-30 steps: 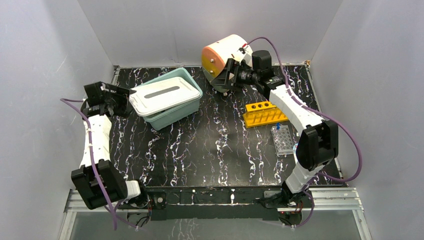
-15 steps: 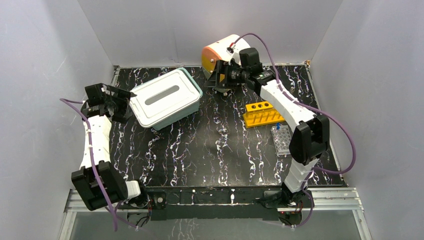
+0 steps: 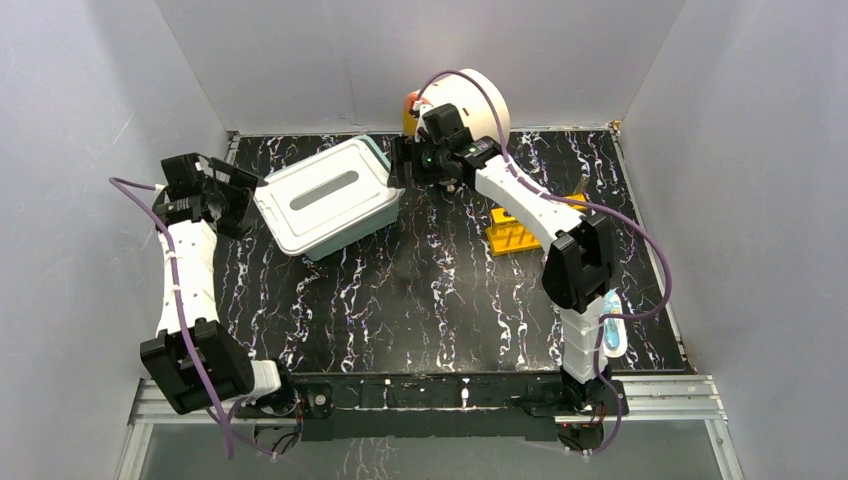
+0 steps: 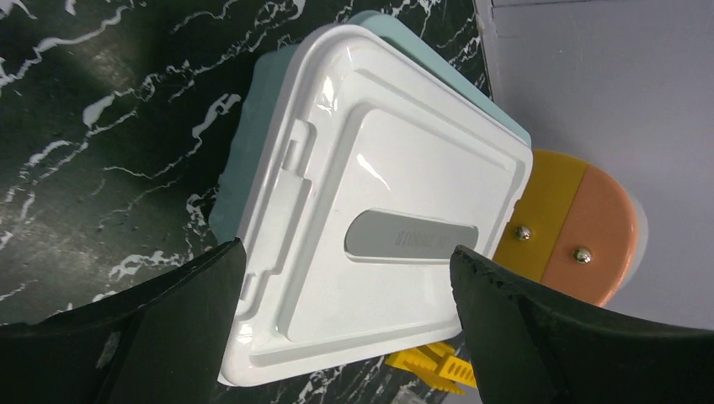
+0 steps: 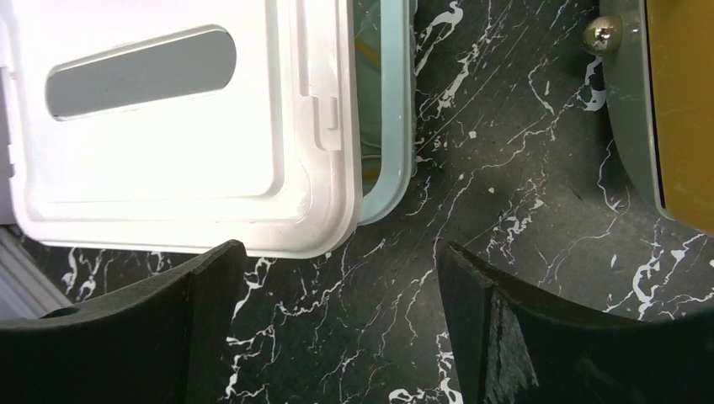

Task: Organize the chemistry lab equipment

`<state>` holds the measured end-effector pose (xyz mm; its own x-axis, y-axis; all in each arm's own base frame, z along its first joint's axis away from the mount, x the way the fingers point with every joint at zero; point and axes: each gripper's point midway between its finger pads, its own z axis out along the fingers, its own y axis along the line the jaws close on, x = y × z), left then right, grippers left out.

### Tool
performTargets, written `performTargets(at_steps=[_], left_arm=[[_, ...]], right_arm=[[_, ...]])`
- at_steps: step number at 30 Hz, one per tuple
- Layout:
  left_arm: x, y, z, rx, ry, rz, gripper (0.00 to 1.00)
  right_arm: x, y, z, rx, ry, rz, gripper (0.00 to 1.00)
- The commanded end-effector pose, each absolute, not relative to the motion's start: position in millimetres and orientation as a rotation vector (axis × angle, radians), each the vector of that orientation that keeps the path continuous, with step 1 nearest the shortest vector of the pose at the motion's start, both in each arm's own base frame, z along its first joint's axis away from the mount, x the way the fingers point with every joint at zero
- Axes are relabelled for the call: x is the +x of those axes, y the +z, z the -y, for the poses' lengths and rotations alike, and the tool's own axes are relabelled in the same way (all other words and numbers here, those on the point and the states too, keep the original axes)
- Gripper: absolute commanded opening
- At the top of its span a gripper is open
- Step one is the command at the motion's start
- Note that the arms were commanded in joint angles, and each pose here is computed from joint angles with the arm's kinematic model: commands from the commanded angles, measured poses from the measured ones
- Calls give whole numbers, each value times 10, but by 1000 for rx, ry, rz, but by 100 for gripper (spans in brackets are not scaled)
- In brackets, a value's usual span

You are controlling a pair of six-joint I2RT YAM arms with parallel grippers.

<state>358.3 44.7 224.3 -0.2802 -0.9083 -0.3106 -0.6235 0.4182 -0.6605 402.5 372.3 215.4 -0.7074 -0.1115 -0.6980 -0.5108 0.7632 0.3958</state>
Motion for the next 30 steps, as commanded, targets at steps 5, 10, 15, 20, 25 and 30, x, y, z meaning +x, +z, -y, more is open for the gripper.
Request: performTargets(at_steps=[5, 10, 15, 20, 25, 30], left_arm=[[3302, 2077, -545, -1288, -392, -2067, 67], [3362, 1939, -434, -1230, -470, -2119, 59], [3467, 1904, -175, -1151, -684, -2150, 43], [3453, 1805, -236, -1152, -629, -2160, 36], [3469, 1680, -260, -1149, -609, -2198, 35], [3583, 1658, -317, -1126, -589, -2210, 33]], right_arm=[[4125, 2209, -3793, -452, 629, -2265, 90], [4078, 2128, -3839, -456, 630, -2287, 90], [4047, 2051, -3852, -454, 632, -2314, 87], [4086, 1965, -3818, -419, 591, -2336, 84], [4160, 1888, -3772, -361, 520, -2338, 82], [4242, 1907, -3808, -336, 505, -2312, 81]])
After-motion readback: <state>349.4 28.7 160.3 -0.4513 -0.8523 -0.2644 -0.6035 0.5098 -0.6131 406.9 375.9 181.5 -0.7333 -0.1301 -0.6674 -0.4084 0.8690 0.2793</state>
